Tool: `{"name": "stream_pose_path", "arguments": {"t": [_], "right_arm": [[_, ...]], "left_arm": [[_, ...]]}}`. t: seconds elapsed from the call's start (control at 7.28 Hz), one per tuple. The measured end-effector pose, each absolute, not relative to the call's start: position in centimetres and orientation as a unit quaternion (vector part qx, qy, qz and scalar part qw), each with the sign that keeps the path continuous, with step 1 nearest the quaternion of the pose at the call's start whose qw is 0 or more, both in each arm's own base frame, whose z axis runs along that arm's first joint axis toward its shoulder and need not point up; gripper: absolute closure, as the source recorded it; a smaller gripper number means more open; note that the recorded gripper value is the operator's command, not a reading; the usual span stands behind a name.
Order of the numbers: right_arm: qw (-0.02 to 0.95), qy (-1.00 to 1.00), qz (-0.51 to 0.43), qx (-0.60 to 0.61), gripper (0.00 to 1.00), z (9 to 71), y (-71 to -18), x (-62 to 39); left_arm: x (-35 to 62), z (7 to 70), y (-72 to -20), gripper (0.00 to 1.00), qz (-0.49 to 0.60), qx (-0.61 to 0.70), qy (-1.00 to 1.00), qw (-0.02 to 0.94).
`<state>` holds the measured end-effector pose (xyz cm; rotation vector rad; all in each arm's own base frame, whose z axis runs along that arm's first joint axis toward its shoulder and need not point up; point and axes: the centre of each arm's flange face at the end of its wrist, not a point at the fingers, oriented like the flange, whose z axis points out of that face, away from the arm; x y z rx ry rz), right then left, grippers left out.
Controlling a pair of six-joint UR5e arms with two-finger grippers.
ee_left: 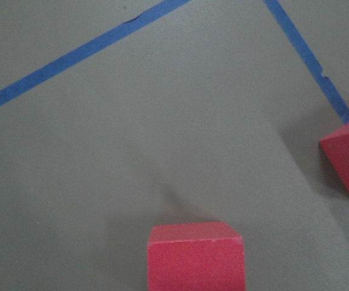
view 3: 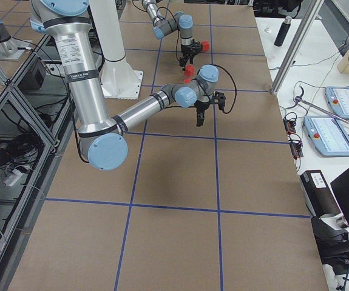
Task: Form red blocks into L shape at center
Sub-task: 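Grasp the red cube nearer the left arm with the left gripper, then carry the cube with the left gripper next to the placed cube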
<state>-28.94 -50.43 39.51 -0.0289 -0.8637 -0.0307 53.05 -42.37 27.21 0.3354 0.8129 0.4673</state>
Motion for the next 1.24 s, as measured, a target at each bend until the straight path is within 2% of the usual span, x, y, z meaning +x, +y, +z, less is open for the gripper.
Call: {"name": "stream_pose_path", "arguments": {"t": [0.14, 0.27, 0.41, 0.96, 1.24], "right_arm": [[0.908, -0.419, -0.015, -0.014, 0.0, 39.6, -50.4, -29.0], [0.908, -0.419, -0.015, -0.013, 0.0, 39.6, -50.5, -29.0], [0.908, -0.419, -0.015, -0.013, 0.0, 39.6, -50.5, -29.0], [0.907, -0.42, -0.016, -0.012, 0.0, 39.5, -50.6, -29.2], [0.907, -0.42, -0.016, -0.011, 0.0, 39.4, -50.6, -29.2]], "left_arm": [[53.6, 27.4, -42.5, 0.12, 0.224, 0.16, 0.386, 0.881], [54.0, 27.5, -42.7, 0.67, 0.224, 0.158, 0.383, 0.882], [54.4, 27.4, -42.9, 1.0, 0.224, 0.158, 0.381, 0.883], [53.5, 26.5, -44.1, 1.0, 0.22, 0.163, 0.382, 0.883], [53.0, 23.3, -45.9, 1.0, 0.197, 0.144, 0.362, 0.9]]}}
